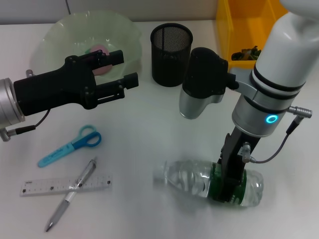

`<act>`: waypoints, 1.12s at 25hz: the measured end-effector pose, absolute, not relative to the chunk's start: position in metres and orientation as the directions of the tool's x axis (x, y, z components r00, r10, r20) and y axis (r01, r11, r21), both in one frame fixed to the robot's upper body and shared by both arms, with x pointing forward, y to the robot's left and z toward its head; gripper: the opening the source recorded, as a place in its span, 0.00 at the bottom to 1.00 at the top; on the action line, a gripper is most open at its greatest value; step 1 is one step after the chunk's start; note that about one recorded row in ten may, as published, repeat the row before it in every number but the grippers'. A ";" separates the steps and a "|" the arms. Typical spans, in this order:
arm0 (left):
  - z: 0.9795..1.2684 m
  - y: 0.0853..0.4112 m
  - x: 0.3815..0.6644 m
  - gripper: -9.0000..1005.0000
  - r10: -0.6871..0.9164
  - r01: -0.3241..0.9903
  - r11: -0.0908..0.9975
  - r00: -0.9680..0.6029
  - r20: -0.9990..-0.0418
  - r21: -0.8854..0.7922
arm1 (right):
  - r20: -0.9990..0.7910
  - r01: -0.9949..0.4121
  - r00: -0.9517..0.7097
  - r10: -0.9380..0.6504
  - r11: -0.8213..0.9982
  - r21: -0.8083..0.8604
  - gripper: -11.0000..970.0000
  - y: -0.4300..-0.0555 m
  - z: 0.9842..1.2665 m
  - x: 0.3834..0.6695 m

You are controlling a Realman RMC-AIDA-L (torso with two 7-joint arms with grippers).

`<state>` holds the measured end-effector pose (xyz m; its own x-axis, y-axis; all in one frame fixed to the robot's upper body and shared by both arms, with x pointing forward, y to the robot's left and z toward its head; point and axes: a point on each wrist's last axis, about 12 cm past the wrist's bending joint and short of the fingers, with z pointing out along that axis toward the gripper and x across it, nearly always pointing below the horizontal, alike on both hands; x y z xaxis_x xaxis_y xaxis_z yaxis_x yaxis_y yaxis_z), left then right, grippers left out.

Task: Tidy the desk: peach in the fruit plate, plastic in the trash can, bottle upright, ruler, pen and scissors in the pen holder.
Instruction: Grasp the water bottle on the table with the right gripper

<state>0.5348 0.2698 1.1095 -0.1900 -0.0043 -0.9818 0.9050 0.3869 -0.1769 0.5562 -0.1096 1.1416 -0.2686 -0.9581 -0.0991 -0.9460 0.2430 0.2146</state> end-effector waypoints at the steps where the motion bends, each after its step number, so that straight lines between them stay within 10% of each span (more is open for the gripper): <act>1: 1.109 0.270 0.535 0.64 -0.004 0.905 0.387 -0.191 -0.982 -0.178 | -0.098 -0.946 -0.268 -0.958 0.243 0.214 0.81 -0.110 1.141 0.556; 28: 1.110 0.273 0.536 0.64 -0.009 0.899 0.403 -0.182 -0.983 -0.170 | -0.156 -0.955 -0.256 -0.954 0.225 0.193 0.80 -0.120 1.144 0.548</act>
